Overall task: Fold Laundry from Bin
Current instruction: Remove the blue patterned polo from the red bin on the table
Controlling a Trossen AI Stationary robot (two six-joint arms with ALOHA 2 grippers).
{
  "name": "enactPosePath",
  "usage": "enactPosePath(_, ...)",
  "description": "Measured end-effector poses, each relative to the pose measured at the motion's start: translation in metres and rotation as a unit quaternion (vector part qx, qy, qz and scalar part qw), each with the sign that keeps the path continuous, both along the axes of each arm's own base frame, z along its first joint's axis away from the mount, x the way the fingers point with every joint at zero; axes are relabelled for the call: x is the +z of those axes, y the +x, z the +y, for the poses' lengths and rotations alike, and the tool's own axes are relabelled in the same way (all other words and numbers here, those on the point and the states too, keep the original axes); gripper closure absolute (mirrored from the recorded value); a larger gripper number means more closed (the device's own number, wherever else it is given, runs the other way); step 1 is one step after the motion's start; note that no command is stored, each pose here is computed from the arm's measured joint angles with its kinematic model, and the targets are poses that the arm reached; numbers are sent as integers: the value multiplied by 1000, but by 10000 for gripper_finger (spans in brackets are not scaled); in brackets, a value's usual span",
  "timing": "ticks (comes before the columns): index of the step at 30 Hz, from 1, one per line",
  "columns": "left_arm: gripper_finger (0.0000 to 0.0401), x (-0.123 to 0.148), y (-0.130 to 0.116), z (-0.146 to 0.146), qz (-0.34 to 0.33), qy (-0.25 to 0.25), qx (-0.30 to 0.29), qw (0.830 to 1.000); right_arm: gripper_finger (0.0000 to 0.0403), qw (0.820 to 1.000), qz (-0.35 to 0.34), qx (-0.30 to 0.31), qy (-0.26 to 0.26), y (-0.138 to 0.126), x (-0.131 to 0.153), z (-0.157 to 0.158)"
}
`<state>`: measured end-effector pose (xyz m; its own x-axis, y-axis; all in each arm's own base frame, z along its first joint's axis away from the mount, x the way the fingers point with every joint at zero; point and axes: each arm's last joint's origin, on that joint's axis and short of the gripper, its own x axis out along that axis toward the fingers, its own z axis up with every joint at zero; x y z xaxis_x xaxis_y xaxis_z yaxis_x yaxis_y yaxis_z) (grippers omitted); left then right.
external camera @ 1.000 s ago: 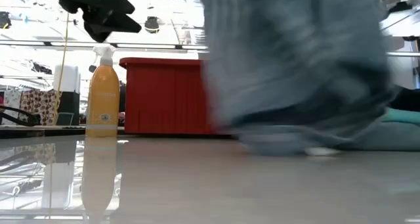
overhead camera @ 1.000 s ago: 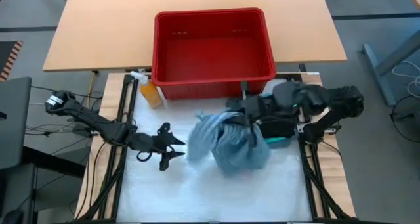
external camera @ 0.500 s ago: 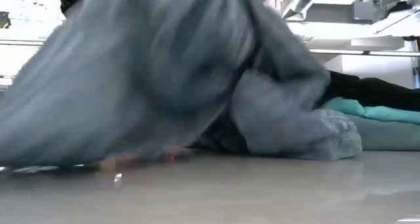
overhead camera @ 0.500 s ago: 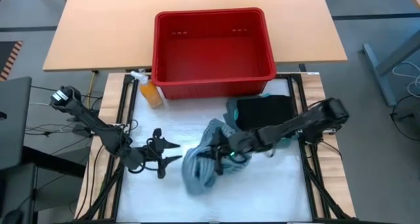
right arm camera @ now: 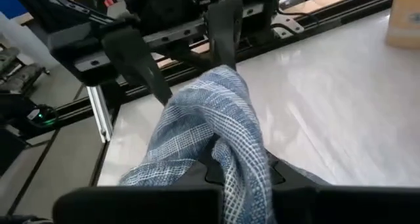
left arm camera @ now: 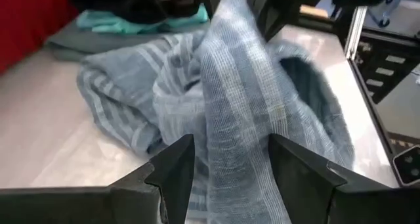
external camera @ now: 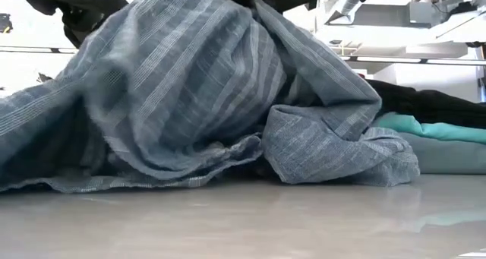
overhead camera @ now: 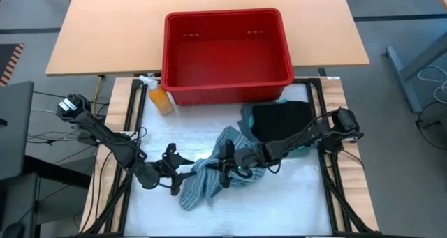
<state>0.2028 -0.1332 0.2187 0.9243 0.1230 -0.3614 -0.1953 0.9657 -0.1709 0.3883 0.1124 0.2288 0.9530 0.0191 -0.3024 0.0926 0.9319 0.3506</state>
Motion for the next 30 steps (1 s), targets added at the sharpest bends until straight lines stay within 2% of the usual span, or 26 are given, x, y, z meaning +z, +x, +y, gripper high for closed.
enactPosePath(7,216,-16,5,0,34,-47,-9,998,362,1000,-5,-22,-6,1,1,-2)
enactPosePath(13,223,-36,13,-6,59,-47,-1,997,362,1000,-4,-25,-7,0,0,-2)
enactPosePath(15,243,-39,16,-8,59,-43,-11,997,361,1000,-3,-24,-7,0,0,-2)
enactPosePath(18,303,-40,18,-10,55,-36,-18,998,351,1000,-2,-24,-7,0,0,-2)
enactPosePath(20,359,-41,18,-10,56,-28,-21,998,338,1000,1,-19,-5,0,-1,0)
enactPosePath(22,388,-40,18,-10,55,-23,-23,998,318,1000,7,-6,-3,-1,-1,2)
enactPosePath(30,399,-40,18,-9,52,-10,-18,998,201,999,33,33,-12,-6,0,3)
